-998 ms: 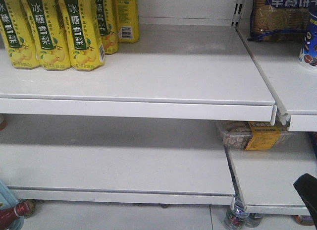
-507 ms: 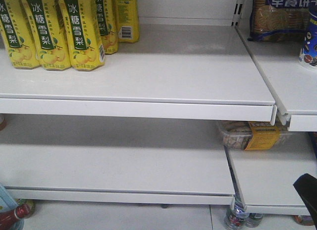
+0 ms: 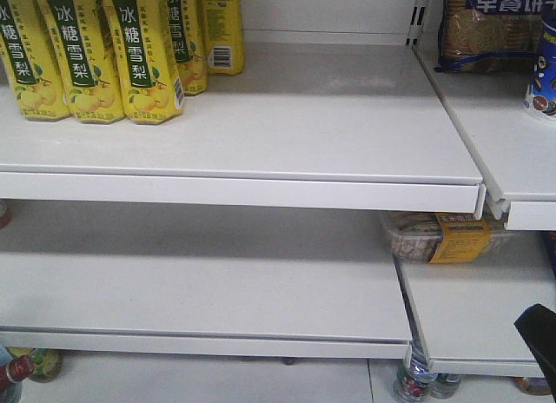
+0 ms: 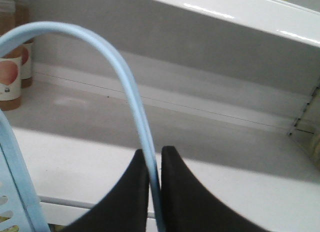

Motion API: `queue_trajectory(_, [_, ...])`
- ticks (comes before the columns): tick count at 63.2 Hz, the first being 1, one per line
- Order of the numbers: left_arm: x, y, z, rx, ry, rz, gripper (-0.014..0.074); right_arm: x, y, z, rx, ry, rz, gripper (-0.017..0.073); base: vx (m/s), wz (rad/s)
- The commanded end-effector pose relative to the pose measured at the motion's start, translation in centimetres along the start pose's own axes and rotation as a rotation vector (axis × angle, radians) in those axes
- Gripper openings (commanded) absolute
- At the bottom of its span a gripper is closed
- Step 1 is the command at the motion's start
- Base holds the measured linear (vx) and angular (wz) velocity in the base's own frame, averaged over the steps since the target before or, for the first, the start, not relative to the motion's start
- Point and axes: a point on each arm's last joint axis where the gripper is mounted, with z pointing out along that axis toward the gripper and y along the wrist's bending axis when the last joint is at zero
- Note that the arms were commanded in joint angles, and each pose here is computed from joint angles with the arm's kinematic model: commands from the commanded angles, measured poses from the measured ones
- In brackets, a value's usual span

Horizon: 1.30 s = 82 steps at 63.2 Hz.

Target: Place coke in basket with both arms

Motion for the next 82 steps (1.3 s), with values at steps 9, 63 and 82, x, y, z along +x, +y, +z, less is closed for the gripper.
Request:
queue_trajectory(9, [-1.5,-0.03,-0.3,-0.022,-0.193,0.083,-0.0005,-0.87,0.0,0.0,0.017,-0.021,-0.025,-0.0005,0.0,0.0])
queue_trajectory(63, [-2.14,-0.32,-0.46,-0.012,-0.267,0.209,-0.0005,-0.87,0.0,0.0,0.017,-0.021,-0.025,-0.0005,0.0,0.0])
queue_trajectory(82, [-2.13,-0.31,-0.45,-0.013,-0.265,0.212,-0.0005,-0.87,0.0,0.0,0.017,-0.021,-0.025,-0.0005,0.0,0.0])
